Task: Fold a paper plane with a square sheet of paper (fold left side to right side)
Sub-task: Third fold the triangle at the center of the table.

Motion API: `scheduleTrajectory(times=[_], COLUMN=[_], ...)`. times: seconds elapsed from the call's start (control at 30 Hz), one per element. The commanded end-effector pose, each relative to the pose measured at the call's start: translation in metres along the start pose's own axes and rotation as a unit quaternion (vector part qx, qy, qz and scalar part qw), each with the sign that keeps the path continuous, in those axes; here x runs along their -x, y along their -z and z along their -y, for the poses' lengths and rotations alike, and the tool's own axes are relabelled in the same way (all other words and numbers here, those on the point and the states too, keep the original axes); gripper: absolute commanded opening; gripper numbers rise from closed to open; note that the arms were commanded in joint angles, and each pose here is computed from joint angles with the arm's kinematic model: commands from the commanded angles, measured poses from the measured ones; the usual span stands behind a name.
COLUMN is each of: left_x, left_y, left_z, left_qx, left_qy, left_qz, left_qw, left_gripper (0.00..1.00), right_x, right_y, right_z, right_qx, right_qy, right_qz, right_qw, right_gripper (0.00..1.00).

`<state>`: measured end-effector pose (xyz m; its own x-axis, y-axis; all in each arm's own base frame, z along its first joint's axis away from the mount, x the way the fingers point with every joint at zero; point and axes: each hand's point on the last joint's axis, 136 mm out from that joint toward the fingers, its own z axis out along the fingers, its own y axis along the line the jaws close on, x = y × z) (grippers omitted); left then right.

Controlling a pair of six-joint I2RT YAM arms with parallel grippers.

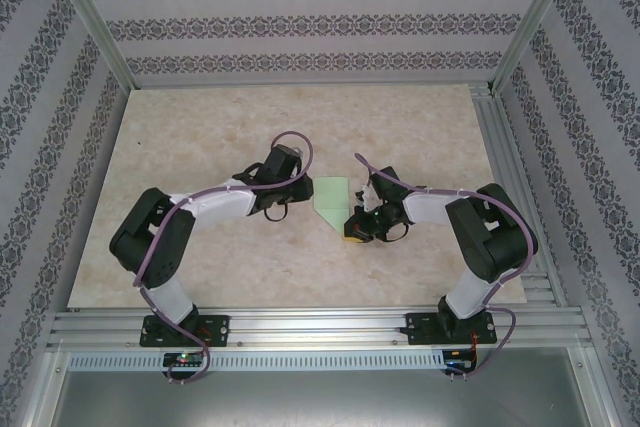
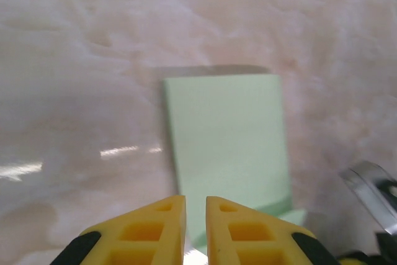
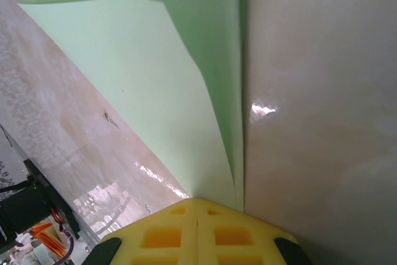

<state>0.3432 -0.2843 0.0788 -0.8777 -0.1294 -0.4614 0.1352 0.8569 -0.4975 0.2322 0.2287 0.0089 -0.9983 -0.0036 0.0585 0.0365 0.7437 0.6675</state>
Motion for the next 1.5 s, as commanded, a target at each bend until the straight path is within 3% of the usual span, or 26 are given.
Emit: scheduleTrajectory(times=[0.0,0.17,0.53,1.17,1.47], left_x=[-0.042,-0.077,-0.092,-0.099,-0.094], left_y=[-0.003,-0.014,-0.037,-0.049,-0.052], left_z=[0.028,0.05,0.042,0.052,0.034], left_qx=[-0.043,-0.069,-0.055,-0.063,-0.016], left_qy=[-0.011,-0.001,0.03,0.031,0.027], left_qz=[-0.057,-0.09,-0.09,-0.098,-0.075], left_qw=[0.997,0.994,0.994,0.993,0.997], left_gripper=[0.18,0.18,0.16,0.15,0.13], right_x=[-0.026,-0.025,-0.025,-0.026,-0.027], right_y=[-0.003,-0.004,-0.004,-0.004,-0.005], right_z=[0.064,0.063,0.063,0.064,0.065], right_qx=[-0.126,-0.125,-0.125,-0.126,-0.128], right_qy=[-0.056,-0.057,-0.056,-0.057,-0.058], right_qz=[-0.026,-0.026,-0.026,-0.029,-0.032], right_qw=[0.99,0.99,0.99,0.99,0.99], right_gripper=[0.0,0.0,0.0,0.0,0.0])
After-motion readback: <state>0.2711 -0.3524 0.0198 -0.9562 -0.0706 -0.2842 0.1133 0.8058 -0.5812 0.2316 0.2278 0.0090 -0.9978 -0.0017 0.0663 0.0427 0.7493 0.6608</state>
